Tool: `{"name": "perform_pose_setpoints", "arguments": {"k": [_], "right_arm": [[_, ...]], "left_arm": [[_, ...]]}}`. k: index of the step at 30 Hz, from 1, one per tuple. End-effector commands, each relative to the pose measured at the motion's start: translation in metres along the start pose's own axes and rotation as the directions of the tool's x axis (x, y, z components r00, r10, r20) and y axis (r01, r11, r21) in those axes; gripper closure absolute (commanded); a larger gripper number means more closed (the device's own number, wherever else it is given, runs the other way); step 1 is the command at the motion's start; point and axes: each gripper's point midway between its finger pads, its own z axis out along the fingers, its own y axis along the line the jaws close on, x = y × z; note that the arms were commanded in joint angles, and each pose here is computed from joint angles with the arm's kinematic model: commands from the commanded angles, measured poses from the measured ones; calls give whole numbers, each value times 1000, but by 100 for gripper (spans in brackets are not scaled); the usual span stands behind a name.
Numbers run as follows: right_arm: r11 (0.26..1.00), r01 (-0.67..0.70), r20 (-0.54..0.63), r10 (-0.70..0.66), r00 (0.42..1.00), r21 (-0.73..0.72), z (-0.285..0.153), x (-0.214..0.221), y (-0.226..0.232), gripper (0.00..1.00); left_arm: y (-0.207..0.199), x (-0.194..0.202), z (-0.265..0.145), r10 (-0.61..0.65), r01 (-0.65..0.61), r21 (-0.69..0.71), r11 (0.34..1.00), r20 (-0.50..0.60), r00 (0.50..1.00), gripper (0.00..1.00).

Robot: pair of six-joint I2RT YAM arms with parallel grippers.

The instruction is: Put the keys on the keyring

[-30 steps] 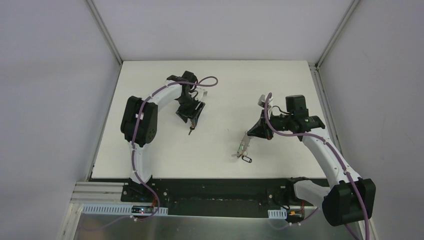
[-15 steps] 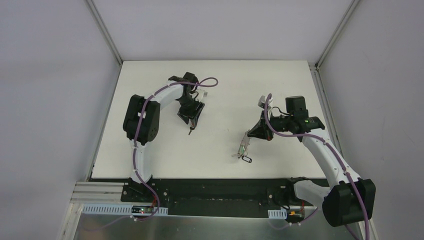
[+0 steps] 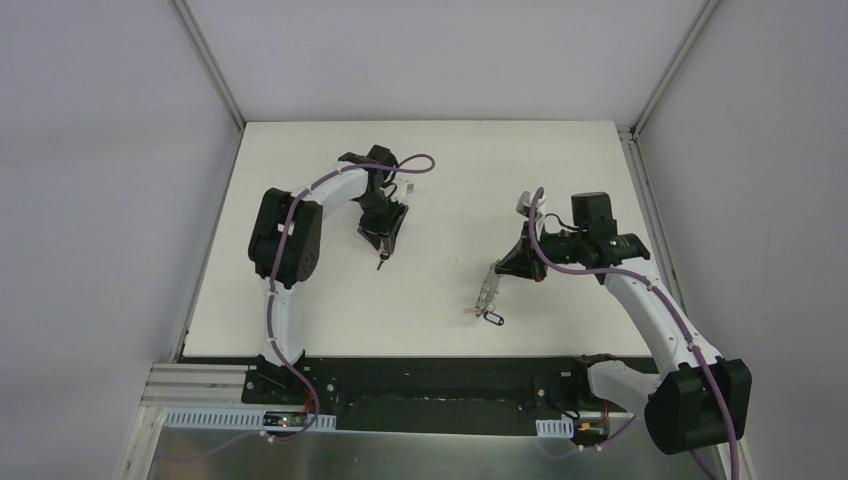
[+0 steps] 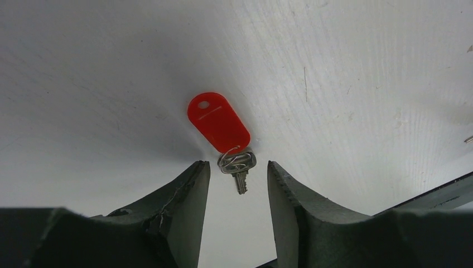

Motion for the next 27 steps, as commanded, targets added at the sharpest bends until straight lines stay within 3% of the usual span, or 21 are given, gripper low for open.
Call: {"name": "perform_pose_setpoints", "arguments": {"k": [1,8,27], "right_arm": [[999,32,21,-32,999,-6,-1,-2,3,100],[1000,26,23,-26,999,-6,-1,-2,1,100],[1000,16,21,-16,1000,-1,-1,-1,-1,100]], "left_arm": [[3,-4,2,-37,37,0,999,-12,999,56],[2,-1,7,-61,61,2,998,-30,998,58],[5,0,-8,-31,32,-31,999,10,999,78]]}}
